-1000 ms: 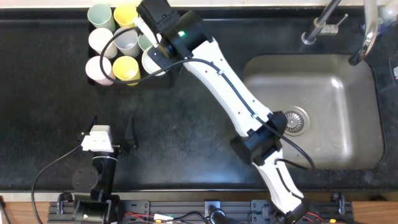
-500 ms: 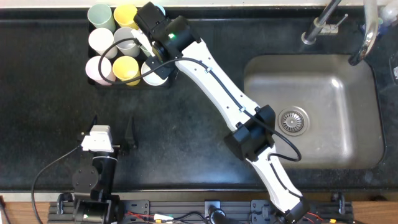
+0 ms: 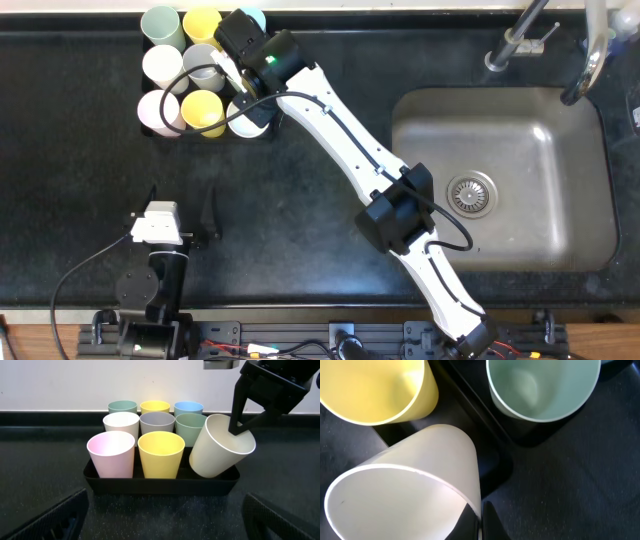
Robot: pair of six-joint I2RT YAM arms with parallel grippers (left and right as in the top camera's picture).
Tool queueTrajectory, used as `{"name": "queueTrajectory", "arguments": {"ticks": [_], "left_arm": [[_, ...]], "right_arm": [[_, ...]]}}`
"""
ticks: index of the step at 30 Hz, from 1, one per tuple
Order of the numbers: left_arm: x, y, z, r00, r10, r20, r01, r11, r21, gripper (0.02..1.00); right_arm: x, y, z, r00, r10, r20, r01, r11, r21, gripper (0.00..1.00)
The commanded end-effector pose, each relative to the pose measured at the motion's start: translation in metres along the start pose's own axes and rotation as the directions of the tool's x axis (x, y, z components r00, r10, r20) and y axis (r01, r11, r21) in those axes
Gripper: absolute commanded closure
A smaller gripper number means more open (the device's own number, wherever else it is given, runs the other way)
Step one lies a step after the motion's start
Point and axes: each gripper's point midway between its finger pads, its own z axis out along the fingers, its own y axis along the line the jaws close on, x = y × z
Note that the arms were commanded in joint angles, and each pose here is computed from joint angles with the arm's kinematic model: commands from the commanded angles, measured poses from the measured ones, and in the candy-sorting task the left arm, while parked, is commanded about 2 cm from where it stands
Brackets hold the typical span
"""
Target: Store Cups
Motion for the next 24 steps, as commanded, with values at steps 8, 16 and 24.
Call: {"name": "queueTrajectory", "arguments": {"ticks": [8, 16, 24], "left_arm": [[0.0, 0.0, 0.0, 1.0, -0.017, 0.003, 0.017, 1.0, 0.0, 0.02], [0.0, 0.0, 0.0, 1.0, -0.017, 0.003, 0.017, 1.0, -0.001, 0.02], [0.0, 0.0, 0.0, 1.0, -0.017, 0.003, 0.017, 1.0, -0.001, 0.02]], "right_arm": [[0.005, -0.008, 0.025, 0.999, 0.016, -0.033, -0.015, 1.0, 0.012, 0.958], [0.006, -0.013, 0.027, 0.999, 0.021, -0.039, -0.021, 1.0, 0.019, 0.956], [0.004, -0.013, 0.027, 0.999, 0.023, -0.031, -0.022, 1.0, 0.02, 0.003]]}}
